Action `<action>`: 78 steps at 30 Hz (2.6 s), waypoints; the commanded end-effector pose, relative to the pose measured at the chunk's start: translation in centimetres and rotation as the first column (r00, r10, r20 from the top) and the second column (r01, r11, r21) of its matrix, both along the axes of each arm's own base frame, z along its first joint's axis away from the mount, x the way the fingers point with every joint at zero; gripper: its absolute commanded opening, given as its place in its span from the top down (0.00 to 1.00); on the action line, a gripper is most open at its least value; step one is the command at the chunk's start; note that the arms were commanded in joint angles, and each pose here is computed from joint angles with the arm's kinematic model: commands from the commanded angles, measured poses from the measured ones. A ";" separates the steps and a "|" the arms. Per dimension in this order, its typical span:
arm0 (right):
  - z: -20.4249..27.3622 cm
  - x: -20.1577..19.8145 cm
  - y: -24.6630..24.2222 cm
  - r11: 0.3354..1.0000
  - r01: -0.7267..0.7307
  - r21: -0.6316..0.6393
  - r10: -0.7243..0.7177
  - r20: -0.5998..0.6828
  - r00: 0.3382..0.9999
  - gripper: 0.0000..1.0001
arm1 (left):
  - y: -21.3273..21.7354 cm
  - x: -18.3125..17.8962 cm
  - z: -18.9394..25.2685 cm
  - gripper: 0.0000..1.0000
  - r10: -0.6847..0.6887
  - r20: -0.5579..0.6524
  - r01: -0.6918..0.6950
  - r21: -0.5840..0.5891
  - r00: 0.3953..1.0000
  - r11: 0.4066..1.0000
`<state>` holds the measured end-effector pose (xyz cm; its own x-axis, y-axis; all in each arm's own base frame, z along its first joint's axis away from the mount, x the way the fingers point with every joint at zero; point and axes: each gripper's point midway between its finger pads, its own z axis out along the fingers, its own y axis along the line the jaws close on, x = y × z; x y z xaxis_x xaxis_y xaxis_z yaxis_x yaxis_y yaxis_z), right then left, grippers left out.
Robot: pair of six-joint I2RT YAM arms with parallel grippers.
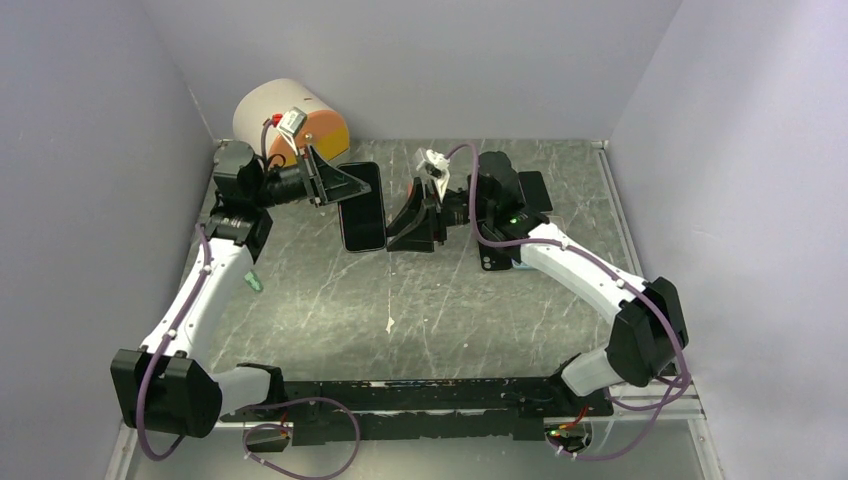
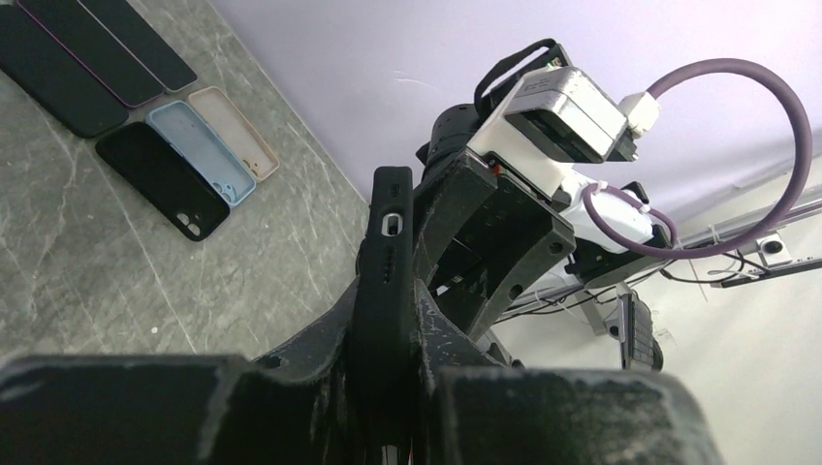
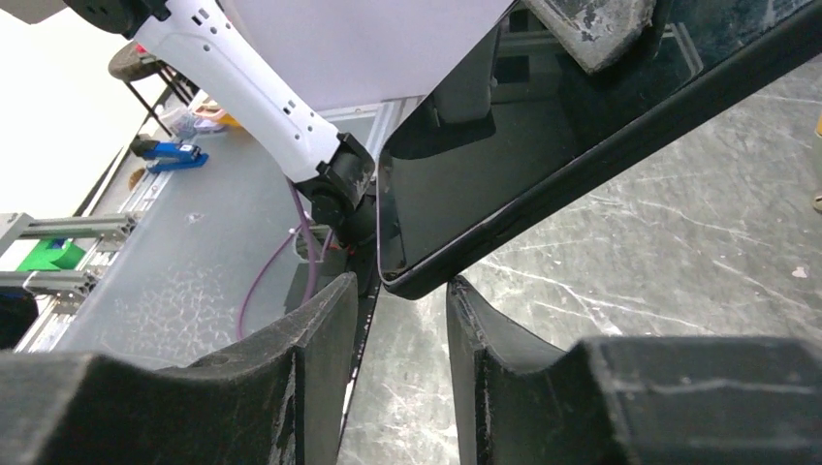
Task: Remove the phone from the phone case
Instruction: Remove the phone case from the phone.
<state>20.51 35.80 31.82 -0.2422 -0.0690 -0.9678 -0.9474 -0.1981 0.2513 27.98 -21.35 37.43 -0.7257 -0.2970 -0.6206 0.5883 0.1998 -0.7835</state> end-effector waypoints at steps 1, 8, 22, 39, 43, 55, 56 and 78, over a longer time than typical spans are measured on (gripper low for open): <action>2.4 0.0 0.6 0.997 -0.038 0.061 0.033 0.076 0.997 0.60 | 0.0 -1.3 3.5 0.97 -0.007 0.145 0.012 -0.032 0.989 0.999; 1.8 0.9 1.2 0.999 -0.031 0.040 0.029 0.050 0.998 0.69 | -0.4 -1.9 3.9 0.98 -0.015 0.151 0.022 -0.047 0.988 0.999; -1.6 2.2 1.9 0.999 -0.033 -0.040 0.037 0.110 0.993 0.86 | -1.2 -1.6 4.5 0.98 -0.021 0.109 0.033 -0.104 0.994 0.994; -3.8 8.4 1.2 0.958 0.270 -0.090 -0.186 0.519 0.834 1.00 | -1.7 -0.6 3.9 0.97 -0.090 -0.057 0.078 -0.190 0.994 0.979; -4.3 9.2 0.9 0.946 0.300 -0.120 -0.183 0.569 0.802 1.00 | -1.8 -0.6 3.5 0.97 -0.111 -0.085 0.092 -0.197 0.990 0.976; -4.4 10.2 0.5 0.923 0.365 -0.119 -0.201 0.660 0.724 0.98 | -2.0 -0.1 2.1 0.98 -0.125 -0.164 0.099 -0.153 0.979 0.983; -4.3 10.3 0.5 0.920 0.375 -0.112 -0.211 0.666 0.715 0.98 | -2.1 -0.1 2.0 0.98 -0.129 -0.172 0.103 -0.153 0.977 0.983; -1.0 8.9 -1.2 0.805 0.590 0.066 -0.587 0.231 0.776 0.73 | -1.5 1.1 -0.2 0.98 0.009 -0.164 -0.031 -0.136 0.986 0.990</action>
